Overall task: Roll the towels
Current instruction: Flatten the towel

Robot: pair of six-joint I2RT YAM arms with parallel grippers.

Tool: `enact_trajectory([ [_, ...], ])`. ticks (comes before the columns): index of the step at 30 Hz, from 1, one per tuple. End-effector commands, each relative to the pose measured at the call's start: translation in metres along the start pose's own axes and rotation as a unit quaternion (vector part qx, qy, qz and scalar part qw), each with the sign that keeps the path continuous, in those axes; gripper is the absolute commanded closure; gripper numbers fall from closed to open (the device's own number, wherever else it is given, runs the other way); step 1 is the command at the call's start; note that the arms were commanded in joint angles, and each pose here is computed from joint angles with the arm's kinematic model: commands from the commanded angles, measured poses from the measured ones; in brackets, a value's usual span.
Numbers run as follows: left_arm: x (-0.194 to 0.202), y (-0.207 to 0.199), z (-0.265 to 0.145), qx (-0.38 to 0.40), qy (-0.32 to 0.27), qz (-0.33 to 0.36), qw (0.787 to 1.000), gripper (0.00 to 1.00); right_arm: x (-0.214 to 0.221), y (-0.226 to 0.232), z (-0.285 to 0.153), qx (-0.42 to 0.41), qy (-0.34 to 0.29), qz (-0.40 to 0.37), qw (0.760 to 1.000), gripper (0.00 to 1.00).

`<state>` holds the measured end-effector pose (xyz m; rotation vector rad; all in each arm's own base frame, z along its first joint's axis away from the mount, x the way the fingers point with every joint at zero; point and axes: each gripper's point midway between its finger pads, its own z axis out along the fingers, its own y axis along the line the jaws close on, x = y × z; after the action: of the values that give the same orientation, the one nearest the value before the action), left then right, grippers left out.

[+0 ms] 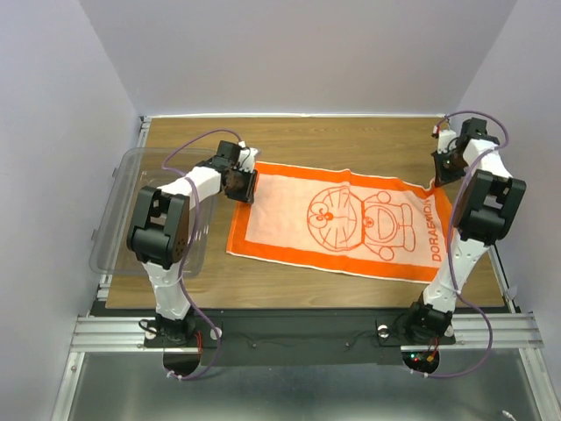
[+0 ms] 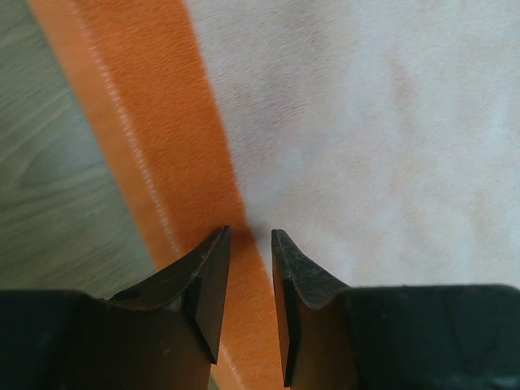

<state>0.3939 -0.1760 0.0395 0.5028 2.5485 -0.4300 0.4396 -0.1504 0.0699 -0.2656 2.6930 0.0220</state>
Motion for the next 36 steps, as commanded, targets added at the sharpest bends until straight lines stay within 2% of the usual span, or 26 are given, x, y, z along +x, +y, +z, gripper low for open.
enact_trajectory([
  [1,-0.014,0.014,-0.031,-0.032,-0.033,0.003,0.999,0.62,-0.03,-0.022,0.014,0.042,-0.035,-0.007,0.998,1.0],
  [4,-0.039,0.013,-0.042,-0.022,-0.058,0.045,0.997,0.6,-0.027,-0.026,0.019,0.052,-0.033,-0.007,0.998,1.0],
  [6,-0.071,0.009,-0.052,-0.015,-0.087,0.078,0.993,0.54,-0.028,-0.033,0.016,0.068,-0.039,-0.006,0.997,0.99],
  [8,-0.086,0.009,-0.052,-0.011,-0.091,0.119,0.989,0.46,-0.03,-0.04,0.013,0.079,-0.044,-0.003,0.996,0.99],
  [9,-0.109,0.009,-0.06,-0.016,-0.114,0.132,0.984,0.43,-0.028,-0.046,0.011,0.084,-0.046,0.003,0.995,0.99],
  [10,-0.116,0.01,-0.06,-0.019,-0.117,0.154,0.981,0.41,-0.028,-0.051,0.01,0.09,-0.047,0.006,0.995,0.99],
  [11,-0.133,0.012,-0.056,-0.026,-0.124,0.161,0.979,0.41,-0.027,-0.055,0.008,0.093,-0.048,0.009,0.994,0.99],
  [14,-0.151,0.025,-0.038,-0.048,-0.114,0.17,0.978,0.41,-0.022,-0.062,0.007,0.095,-0.047,0.019,0.994,0.99],
  [17,-0.148,0.036,-0.011,-0.054,-0.085,0.175,0.979,0.42,-0.022,-0.062,0.008,0.093,-0.049,0.019,0.994,0.99],
  [24,-0.155,0.052,0.009,-0.078,-0.076,0.188,0.976,0.49,-0.031,-0.069,0.015,0.094,-0.054,0.017,0.994,0.99],
  [29,-0.146,0.068,0.025,-0.105,-0.052,0.192,0.974,0.52,-0.032,-0.072,0.021,0.093,-0.054,0.019,0.994,1.0],
  [36,-0.158,0.076,0.028,-0.129,-0.071,0.192,0.97,0.54,-0.028,-0.069,0.027,0.085,-0.05,0.023,0.995,0.99],
])
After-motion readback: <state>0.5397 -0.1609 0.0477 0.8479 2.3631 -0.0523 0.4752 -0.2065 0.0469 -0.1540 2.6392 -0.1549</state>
